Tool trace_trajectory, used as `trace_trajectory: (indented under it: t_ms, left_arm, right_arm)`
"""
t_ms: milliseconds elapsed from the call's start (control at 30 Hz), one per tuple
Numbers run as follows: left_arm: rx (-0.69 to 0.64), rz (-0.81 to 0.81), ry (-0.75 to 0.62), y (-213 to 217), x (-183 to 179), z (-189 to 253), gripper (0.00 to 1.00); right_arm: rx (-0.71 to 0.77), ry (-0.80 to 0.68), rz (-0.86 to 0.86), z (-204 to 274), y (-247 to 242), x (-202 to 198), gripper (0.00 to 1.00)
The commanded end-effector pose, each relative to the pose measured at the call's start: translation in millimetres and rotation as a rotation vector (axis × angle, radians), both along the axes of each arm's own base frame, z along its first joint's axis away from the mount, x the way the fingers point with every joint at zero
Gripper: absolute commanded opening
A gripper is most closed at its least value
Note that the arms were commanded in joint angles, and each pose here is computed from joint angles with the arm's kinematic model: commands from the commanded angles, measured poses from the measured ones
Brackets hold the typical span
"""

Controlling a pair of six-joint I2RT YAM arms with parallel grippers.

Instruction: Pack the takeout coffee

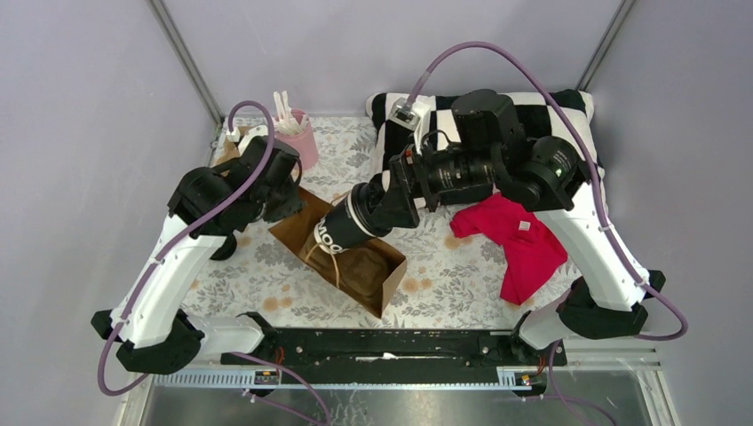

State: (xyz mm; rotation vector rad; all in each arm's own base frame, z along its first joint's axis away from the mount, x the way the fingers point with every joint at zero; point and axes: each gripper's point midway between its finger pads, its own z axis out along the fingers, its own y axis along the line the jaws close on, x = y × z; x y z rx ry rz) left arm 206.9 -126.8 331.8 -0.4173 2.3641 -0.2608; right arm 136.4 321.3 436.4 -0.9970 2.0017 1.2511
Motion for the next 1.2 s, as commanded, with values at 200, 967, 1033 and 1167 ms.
trace_trajectory:
  t_ms: [200, 967, 1033, 1167]
  left_arm:
    - [-0.113, 0.028, -0.103, -6, 15, 31, 0.00]
    - [-0.295, -0.296, -0.268, -39, -13, 52, 0.00]
    - [-0.300, -0.329, -0.287, -41, -15, 54, 0.00]
    - [-0.315, -0.422, -0.307, -50, -23, 50, 0.00]
  right_arm:
    - [-0.202, -0.133, -0.107, -34, -12, 11, 0.60]
    - [-0.473, -0.504, -0.043, -109, 10, 22, 0.60]
    - [-0.463, -0.538, -0.002, -118, 14, 19, 0.60]
    - [-0.464, -0.584, 0.028, -134, 21, 16, 0.59]
